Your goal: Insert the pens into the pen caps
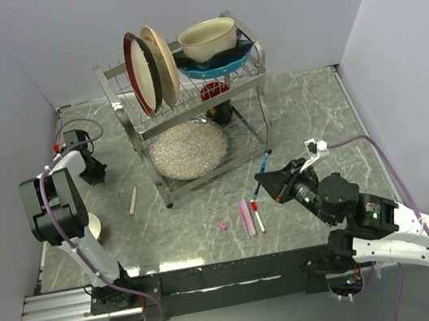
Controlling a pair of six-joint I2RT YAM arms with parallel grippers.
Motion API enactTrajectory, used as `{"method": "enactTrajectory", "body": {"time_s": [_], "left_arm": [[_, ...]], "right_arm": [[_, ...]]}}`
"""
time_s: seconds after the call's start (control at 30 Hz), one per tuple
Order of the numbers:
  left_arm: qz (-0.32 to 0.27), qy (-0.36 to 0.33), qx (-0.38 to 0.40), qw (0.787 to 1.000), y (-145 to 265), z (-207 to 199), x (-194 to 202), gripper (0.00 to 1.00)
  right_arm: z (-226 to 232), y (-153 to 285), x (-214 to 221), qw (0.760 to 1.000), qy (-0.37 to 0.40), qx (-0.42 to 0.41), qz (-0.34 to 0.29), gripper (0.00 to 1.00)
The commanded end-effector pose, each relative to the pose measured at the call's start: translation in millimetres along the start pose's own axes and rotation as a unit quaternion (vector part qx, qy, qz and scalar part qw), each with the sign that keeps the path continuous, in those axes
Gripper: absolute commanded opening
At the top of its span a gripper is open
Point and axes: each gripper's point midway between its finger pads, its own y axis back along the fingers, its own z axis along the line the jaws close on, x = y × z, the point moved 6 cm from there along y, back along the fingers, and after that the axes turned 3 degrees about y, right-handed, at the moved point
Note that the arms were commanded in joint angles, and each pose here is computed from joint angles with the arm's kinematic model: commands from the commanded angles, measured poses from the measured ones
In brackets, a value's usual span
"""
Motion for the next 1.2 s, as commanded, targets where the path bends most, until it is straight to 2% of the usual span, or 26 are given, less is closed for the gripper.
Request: {"method": "enactTrajectory", "body": {"time_s": [0.0, 0.27, 0.4, 0.43, 0.5, 0.53, 0.73, 0.93, 1.17], "left_arm": [[-0.034, 0.0, -0.054, 0.998, -1.6, 13.3, -15.6, 0.01], [-0.085, 0.043, -0.09, 0.991, 3.2, 15.8, -36.3, 0.02], [-0.091, 0.089, -0.063, 0.99, 12.5, 5.2, -42.5, 0.13], [-0.092, 0.12, -0.055, 0.987, 15.6, 2.5, -42.3, 0.2], [-0.086, 0.155, -0.032, 0.984, 26.4, -1.2, -39.1, 0.28], [-0.082, 0.195, -0.02, 0.977, 30.1, -5.2, -38.4, 0.35], [-0.035, 0.307, -0.001, 0.951, 44.4, -21.1, -38.4, 0.44], [-0.014, 0.401, -0.029, 0.916, 42.5, -20.2, -40.1, 0.49], [-0.01, 0.471, -0.054, 0.88, 38.6, -17.2, -37.1, 0.54]], "right_arm": [[8.6, 4.1, -17.0, 1.0, -0.02, -0.009, -0.021, 0.0], [8.2, 2.3, -14.5, 1.0, -0.018, -0.007, -0.019, 0.0], [6.7, 2.6, -13.9, 1.0, -0.017, -0.005, -0.02, 0.0], [6.6, 2.9, -14.7, 1.0, -0.018, -0.004, -0.021, 0.0], [6.3, 3.2, -14.8, 1.0, -0.017, -0.004, -0.021, 0.0], [5.4, 2.9, -14.1, 1.0, -0.016, -0.001, -0.02, 0.0], [4.4, 4.8, -15.3, 1.0, -0.013, 0.0, -0.021, 0.0], [1.5, 7.4, -18.7, 1.0, -0.008, 0.007, -0.027, 0.0], [0.7, 6.7, -22.7, 0.999, 0.006, 0.015, -0.034, 0.0]]}}
